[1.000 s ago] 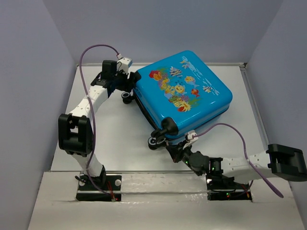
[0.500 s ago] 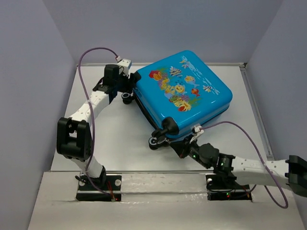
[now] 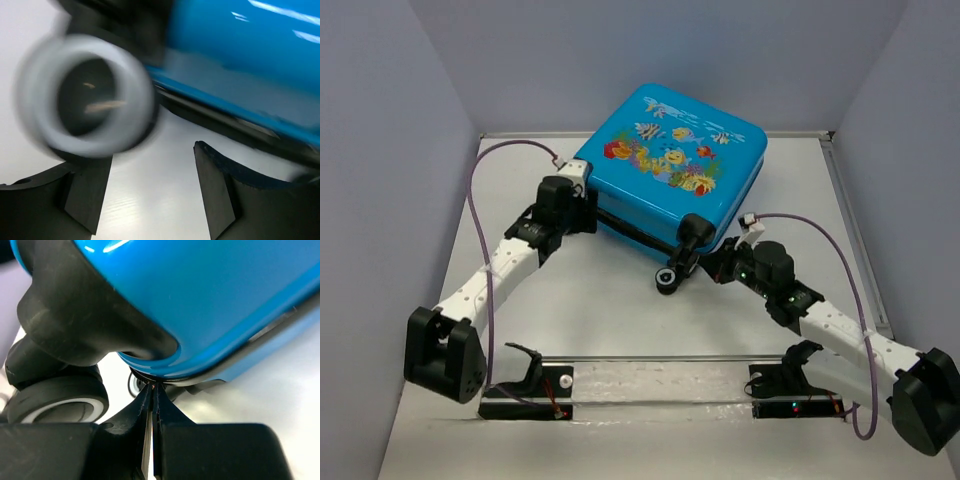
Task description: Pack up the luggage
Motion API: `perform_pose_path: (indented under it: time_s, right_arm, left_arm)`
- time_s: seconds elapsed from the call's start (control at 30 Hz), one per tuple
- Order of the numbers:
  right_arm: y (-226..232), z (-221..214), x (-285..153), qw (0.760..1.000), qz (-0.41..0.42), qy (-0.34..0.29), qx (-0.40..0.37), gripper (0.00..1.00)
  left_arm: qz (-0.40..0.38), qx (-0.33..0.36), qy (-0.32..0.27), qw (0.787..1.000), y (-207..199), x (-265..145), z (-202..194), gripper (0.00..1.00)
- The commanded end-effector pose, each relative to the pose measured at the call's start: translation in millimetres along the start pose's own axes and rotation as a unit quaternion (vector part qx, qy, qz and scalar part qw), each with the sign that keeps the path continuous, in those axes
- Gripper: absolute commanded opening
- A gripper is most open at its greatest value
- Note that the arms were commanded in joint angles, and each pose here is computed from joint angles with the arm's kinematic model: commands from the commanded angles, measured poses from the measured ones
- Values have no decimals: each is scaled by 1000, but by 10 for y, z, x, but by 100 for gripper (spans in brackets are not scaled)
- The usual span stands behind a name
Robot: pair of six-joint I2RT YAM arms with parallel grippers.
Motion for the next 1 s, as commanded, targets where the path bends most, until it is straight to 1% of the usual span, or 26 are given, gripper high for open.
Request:
perform_pose_path:
  time_s: [0.0, 0.1, 0.13, 0.17, 0.2, 0.23, 0.27, 0.33, 0.37, 0.4, 0.43, 0.5, 0.53, 0.57, 0.6, 0.63, 0.73, 0.83, 0.97]
  right_arm:
    - [-10, 610, 54, 994, -17, -107, -31, 7]
    - [-28, 622, -20, 993, -25, -108, -33, 7]
    - [-26, 609, -43, 993, -24, -107, -32, 7]
    - [-46, 502, -59, 996, -18, -90, -20, 7]
    - [-36, 461, -99, 996, -10, -90, -10, 7]
    - [-64, 376, -112, 996, -7, -84, 2, 7]
    - [-139, 171, -118, 998, -1, -65, 22, 7]
    - [-209, 32, -146, 998, -6, -55, 36, 7]
    - [-199, -108, -153, 999, -3, -34, 39, 7]
    - [-188, -161, -156, 999, -3, -27, 38, 7]
    - [-171, -207, -153, 999, -4, -19, 38, 7]
    - [-114, -308, -148, 999, -11, -9, 33, 7]
    - [-132, -315, -140, 999, -26, -17, 32, 7]
    - [-108, -341, -141, 999, -21, -12, 33, 7]
    - [-119, -354, -137, 999, -27, -17, 37, 7]
    - [-136, -351, -130, 998, -33, -21, 38, 7]
    - [-131, -343, -124, 998, -33, -30, 37, 7]
    - [-161, -314, -115, 998, -44, -41, 30, 7]
    - [-74, -267, -99, 998, -24, -52, 23, 7]
  left_arm:
    - [-150, 4, 19, 989, -674, -463, -178, 6]
    - [-199, 4, 30, 979, -901, -633, -326, 6]
    - [-211, -1, 25, 977, -941, -706, -327, 6]
    - [-236, -10, 30, 971, -1039, -769, -380, 6]
    - [-252, -12, 27, 967, -1091, -818, -389, 6]
    - [-265, -12, 21, 964, -1137, -882, -381, 6]
    - [-282, -10, 20, 959, -1214, -944, -368, 6]
    - [-312, -5, 11, 950, -1314, -1040, -313, 8]
    - [-340, -6, 1, 940, -1398, -1122, -214, 24]
    - [-362, -1, 3, 932, -1497, -1165, -198, 35]
    - [-383, 3, 4, 924, -1574, -1204, -174, 58]
    - [-427, 5, 0, 904, -1758, -1317, -72, 78]
    - [-447, 11, 7, 894, -1900, -1350, -79, 88]
    - [-460, 13, 10, 888, -1981, -1359, -100, 90]
    - [-482, 16, 13, 876, -2132, -1377, -88, 91]
    - [-489, 17, 10, 872, -2209, -1379, -43, 91]
    - [-500, 19, 20, 866, -2418, -1281, -66, 91]
    - [-508, 10, 6, 861, -2548, -1222, 10, 91]
    - [-504, 7, 4, 864, -2679, -1109, 106, 84]
Point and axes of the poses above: each gripper's point midway between its finger pads, its own x axis out along the fingers, its own y axis along the line the jaws close on, z = x × y, the point moved 6 cm from there along -x, back along the fingers, and after that the axes turned 3 degrees about x, right-handed, at the moved point
